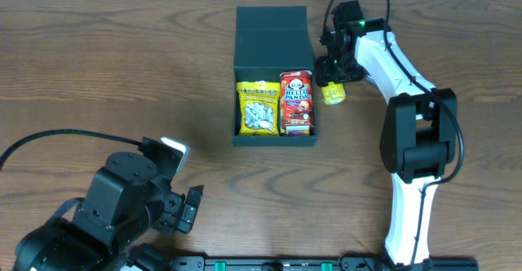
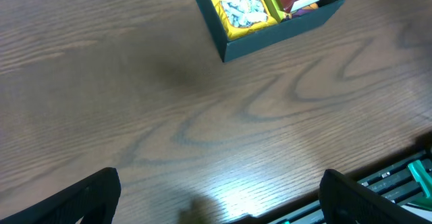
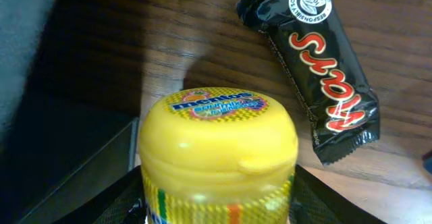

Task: Pack container
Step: 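Grasp the yellow Mentos bottle with the right gripper, then carry the Mentos bottle into the black box and release it, then move the right gripper to the black candy bar and grasp it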

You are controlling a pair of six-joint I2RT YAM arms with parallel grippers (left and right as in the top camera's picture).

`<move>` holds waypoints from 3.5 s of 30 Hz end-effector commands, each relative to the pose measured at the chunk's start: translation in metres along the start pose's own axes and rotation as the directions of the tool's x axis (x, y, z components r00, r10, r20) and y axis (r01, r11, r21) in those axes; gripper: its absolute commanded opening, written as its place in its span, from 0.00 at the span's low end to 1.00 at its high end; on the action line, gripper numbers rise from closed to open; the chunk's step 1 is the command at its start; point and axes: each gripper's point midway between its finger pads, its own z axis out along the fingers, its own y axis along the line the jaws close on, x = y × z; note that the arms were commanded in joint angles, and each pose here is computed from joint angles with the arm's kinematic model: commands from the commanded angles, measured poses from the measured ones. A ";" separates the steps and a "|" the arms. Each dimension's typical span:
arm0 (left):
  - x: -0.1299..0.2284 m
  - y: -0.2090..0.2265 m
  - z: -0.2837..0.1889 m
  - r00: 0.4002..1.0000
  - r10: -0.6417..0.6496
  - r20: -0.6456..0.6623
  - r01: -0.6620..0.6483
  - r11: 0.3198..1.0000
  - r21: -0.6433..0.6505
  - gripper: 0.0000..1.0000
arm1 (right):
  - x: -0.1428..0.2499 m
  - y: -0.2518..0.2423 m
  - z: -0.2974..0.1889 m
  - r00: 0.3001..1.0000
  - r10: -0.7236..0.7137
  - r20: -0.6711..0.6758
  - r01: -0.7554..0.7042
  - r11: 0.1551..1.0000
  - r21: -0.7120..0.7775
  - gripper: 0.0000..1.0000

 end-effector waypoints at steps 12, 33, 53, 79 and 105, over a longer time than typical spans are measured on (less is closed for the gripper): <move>0.000 0.000 -0.001 1.000 -0.009 0.001 0.009 1.000 0.002 0.95 | 0.011 0.002 0.021 0.998 -0.018 -0.056 0.018 1.000 -0.002 0.45; 0.000 0.000 -0.001 1.000 -0.009 0.001 0.009 1.000 0.002 0.95 | -0.073 0.041 -0.167 0.902 -0.163 0.400 0.180 0.984 -0.007 0.02; 0.000 0.000 -0.001 1.000 -0.009 0.001 0.009 1.000 0.002 0.95 | -0.006 0.218 -0.109 0.140 -0.931 0.336 0.983 0.172 0.069 0.01; 0.000 0.000 -0.001 1.000 -0.009 0.001 0.009 1.000 0.002 0.95 | -0.006 0.199 -0.056 0.292 -0.934 0.207 0.954 0.301 0.012 0.99; 0.000 0.000 -0.001 1.000 -0.009 0.001 0.009 1.000 0.002 0.95 | -0.031 0.089 -0.258 0.610 -0.671 0.422 0.621 0.736 0.271 0.99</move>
